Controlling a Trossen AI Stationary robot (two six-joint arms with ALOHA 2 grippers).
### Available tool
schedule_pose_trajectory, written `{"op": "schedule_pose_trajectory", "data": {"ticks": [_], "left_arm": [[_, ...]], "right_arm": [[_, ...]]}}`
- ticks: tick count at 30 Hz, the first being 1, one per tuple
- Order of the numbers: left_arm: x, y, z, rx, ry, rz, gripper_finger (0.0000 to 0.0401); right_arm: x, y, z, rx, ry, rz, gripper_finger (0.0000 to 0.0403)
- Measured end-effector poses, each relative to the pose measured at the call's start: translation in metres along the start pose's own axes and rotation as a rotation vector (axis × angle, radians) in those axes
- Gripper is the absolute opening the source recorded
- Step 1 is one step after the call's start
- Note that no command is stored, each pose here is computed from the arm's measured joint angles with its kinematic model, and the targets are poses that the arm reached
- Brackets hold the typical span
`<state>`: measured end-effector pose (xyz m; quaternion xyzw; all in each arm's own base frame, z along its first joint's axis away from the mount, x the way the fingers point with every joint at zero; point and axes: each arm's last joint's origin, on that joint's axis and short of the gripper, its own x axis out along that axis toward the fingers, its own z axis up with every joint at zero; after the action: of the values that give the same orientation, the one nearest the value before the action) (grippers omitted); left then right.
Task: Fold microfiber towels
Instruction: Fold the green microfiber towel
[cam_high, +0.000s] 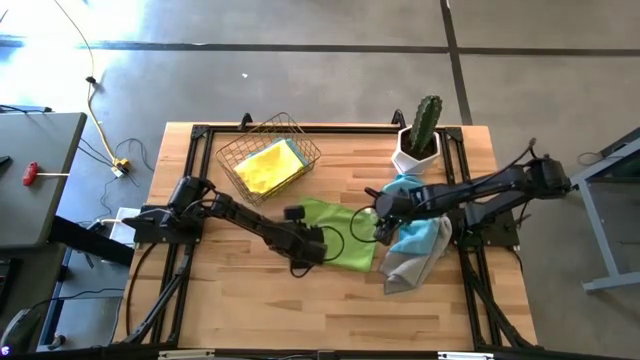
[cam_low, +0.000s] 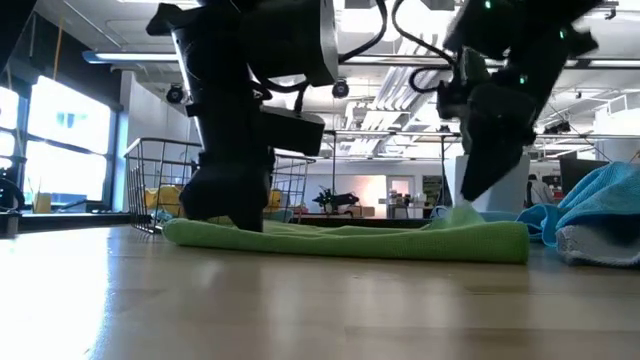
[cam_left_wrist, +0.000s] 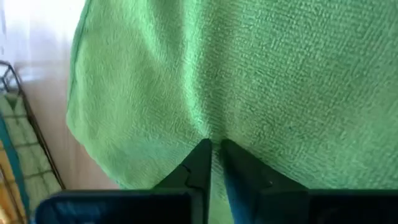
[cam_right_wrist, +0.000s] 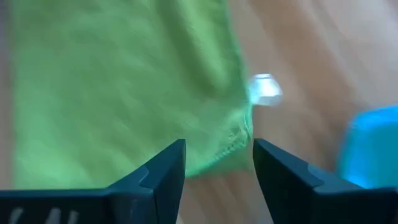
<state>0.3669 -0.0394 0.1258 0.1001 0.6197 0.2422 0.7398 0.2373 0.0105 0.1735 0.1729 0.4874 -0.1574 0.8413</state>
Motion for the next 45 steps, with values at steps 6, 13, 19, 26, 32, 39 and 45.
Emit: {"op": "schedule_pose_trajectory", "data": {"ticks": [6,13,19,26,32,39,45], "left_arm": [[0.000,0.003,0.002,0.084,0.004,-0.015,0.0085],[-0.022,-0.004,0.022,0.228,-0.106,-0.041,0.0125],[-0.046,-0.034,0.044,0.230,-0.402,-0.260,0.0126],[-0.062,-0.053,0.059,0.100,-0.626,-0.378,0.0127],[-0.059,-0.060,0.053,0.025,-0.572,-0.397,0.0127],[-0.057,-0.067,0.038,0.022,-0.445,-0.388,0.0127],[-0.064,-0.079,0.026,0.108,-0.428,-0.363,0.0127]], "right_arm": [[-0.034,0.016,0.012,-0.157,0.093,-0.136,0.0184],[-0.024,0.044,-0.007,-0.377,-0.010,-0.023,0.0183],[-0.003,0.051,-0.027,-0.560,-0.143,0.002,0.0183],[0.024,0.044,-0.045,-0.598,-0.113,-0.007,0.0183],[0.047,0.053,-0.048,-0.512,-0.118,0.048,0.0183],[0.060,0.079,-0.039,-0.288,-0.242,0.251,0.0183],[0.052,0.098,-0.027,-0.367,-0.236,0.251,0.0183]]}}
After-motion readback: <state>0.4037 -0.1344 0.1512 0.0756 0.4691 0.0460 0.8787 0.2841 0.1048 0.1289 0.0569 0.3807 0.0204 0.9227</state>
